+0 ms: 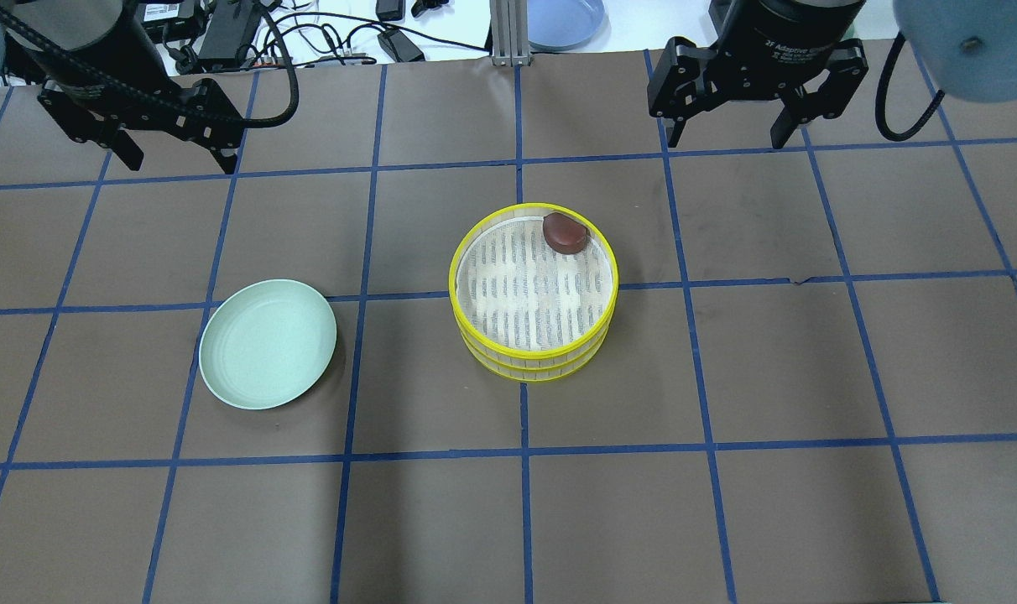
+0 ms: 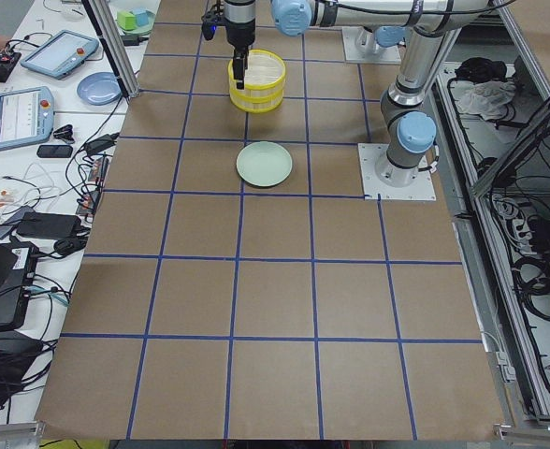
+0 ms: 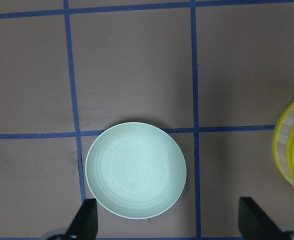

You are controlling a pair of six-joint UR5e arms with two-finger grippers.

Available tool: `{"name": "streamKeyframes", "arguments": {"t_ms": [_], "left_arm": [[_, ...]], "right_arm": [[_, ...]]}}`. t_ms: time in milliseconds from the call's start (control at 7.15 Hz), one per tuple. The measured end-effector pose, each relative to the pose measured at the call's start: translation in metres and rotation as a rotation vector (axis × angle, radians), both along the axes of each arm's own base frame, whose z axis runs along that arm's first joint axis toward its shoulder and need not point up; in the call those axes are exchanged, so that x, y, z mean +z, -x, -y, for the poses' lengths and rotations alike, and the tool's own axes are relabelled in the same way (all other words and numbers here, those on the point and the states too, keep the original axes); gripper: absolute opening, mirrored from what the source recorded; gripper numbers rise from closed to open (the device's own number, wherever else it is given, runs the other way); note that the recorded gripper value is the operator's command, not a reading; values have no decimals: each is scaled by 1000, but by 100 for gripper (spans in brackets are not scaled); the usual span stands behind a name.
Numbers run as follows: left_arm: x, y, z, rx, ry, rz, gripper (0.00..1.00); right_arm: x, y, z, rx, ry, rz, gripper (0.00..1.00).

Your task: Place buns in different layers of steamer

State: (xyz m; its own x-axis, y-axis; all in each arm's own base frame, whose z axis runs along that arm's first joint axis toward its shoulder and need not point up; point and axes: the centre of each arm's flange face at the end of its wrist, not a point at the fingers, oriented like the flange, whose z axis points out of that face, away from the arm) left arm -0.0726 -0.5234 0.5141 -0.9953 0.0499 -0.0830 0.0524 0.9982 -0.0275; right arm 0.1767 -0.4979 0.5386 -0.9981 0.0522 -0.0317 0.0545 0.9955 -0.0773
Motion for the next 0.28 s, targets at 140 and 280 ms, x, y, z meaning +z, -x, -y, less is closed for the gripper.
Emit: {"name": "streamKeyframes", "arguments": {"t_ms": [140,280], "left_arm": [[4,-1,-6,-1,-1,1,100],[4,-2,-9,-1,-4,-1,100]], "right_arm": [[0,0,0,1,0,1,100],[0,-1,0,1,-1,1,100]]}}
